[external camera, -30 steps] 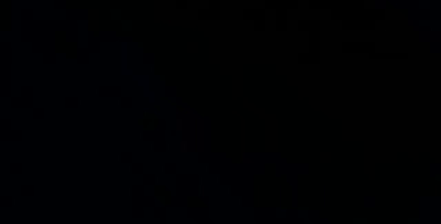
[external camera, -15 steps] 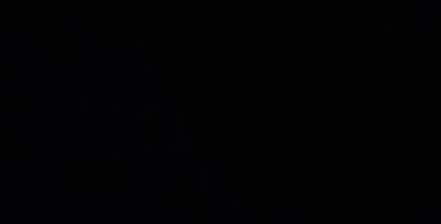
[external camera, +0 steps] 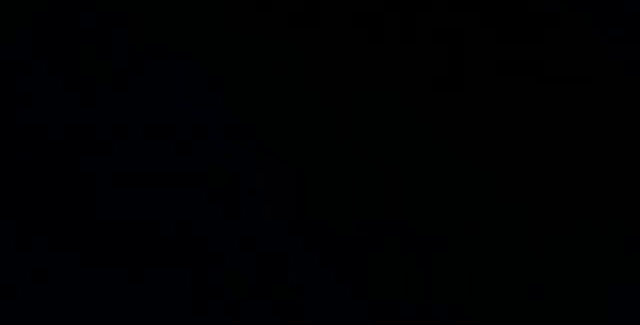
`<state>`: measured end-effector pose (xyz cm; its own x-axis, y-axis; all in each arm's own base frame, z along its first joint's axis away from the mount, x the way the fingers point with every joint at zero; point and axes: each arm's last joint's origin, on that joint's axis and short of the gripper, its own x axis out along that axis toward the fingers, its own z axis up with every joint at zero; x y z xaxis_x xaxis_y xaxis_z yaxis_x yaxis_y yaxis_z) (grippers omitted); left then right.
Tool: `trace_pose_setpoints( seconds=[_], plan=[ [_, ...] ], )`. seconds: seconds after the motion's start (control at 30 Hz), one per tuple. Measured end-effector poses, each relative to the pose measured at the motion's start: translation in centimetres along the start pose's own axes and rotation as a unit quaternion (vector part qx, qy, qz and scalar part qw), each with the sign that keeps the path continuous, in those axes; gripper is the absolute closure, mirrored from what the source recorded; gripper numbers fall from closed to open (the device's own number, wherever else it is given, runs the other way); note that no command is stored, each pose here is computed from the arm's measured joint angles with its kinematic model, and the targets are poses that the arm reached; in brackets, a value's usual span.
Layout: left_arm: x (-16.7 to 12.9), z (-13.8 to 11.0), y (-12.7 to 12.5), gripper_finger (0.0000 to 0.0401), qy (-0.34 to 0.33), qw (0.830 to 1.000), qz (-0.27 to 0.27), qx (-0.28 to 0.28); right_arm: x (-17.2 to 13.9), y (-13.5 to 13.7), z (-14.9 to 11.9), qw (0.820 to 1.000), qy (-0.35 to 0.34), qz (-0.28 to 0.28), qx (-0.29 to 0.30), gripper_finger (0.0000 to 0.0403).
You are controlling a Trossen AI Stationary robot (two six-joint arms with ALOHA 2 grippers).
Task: Sort clothes
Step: Put the green shorts into the bottom blue laundry bin
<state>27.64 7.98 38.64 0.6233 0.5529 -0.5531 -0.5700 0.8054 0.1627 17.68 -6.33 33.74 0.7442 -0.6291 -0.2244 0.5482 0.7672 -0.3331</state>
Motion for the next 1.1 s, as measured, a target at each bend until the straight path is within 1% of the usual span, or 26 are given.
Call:
trace_pose_setpoints(
  seconds=[0.07,0.13,0.23,0.33,0.43,0.6,0.73,0.9,1.0,1.1],
  plan=[
    [-1.5,1.0,0.2,0.0233,-0.027,1.0,-0.004,-0.001,-0.9,-0.6,1.1,1.0,-0.018,-0.001,0.002,0.0395],
    [-3.5,1.8,0.3,0.0233,-0.058,0.998,-0.015,-0.006,-1.9,-1.0,2.1,0.999,-0.043,0.022,0.007,0.0395],
    [-6.8,2.4,-0.1,0.0233,-0.101,0.994,-0.047,-0.008,-3.8,-0.9,3.7,0.993,-0.084,0.076,0.019,0.0395],
    [-9.8,2.0,-1.1,0.0233,-0.125,0.988,-0.093,-0.004,-5.2,-0.1,4.6,0.984,-0.093,0.151,0.024,0.0395],
    [-12.0,0.7,-2.5,0.0233,-0.107,0.984,-0.143,-0.001,-6.3,1.3,4.9,0.97,-0.088,0.226,0.031,0.0395],
    [-14.4,-2.0,-5.5,0.0233,-0.033,0.977,-0.208,0.016,-8.4,3.7,4.9,0.942,-0.083,0.322,0.042,0.0395],
    [-16.2,-3.8,-8.0,0.0233,0.008,0.967,-0.255,0.017,-10.0,5.0,4.7,0.929,-0.075,0.361,0.035,0.0395],
    [-18.9,-5.8,-10.8,0.0233,0.018,0.954,-0.297,0.02,-11.7,6.2,4.0,0.92,-0.046,0.387,0.033,0.0395],
    [-20.3,-7.1,-12.3,0.0233,0.021,0.949,-0.313,0.029,-12.4,7.4,3.6,0.91,-0.028,0.412,0.041,0.0395],
    [-21.4,-8.1,-13.4,0.0233,0.015,0.948,-0.315,0.033,-13.1,8.8,3.3,0.897,-0.005,0.439,0.054,0.0395]
  ],
)
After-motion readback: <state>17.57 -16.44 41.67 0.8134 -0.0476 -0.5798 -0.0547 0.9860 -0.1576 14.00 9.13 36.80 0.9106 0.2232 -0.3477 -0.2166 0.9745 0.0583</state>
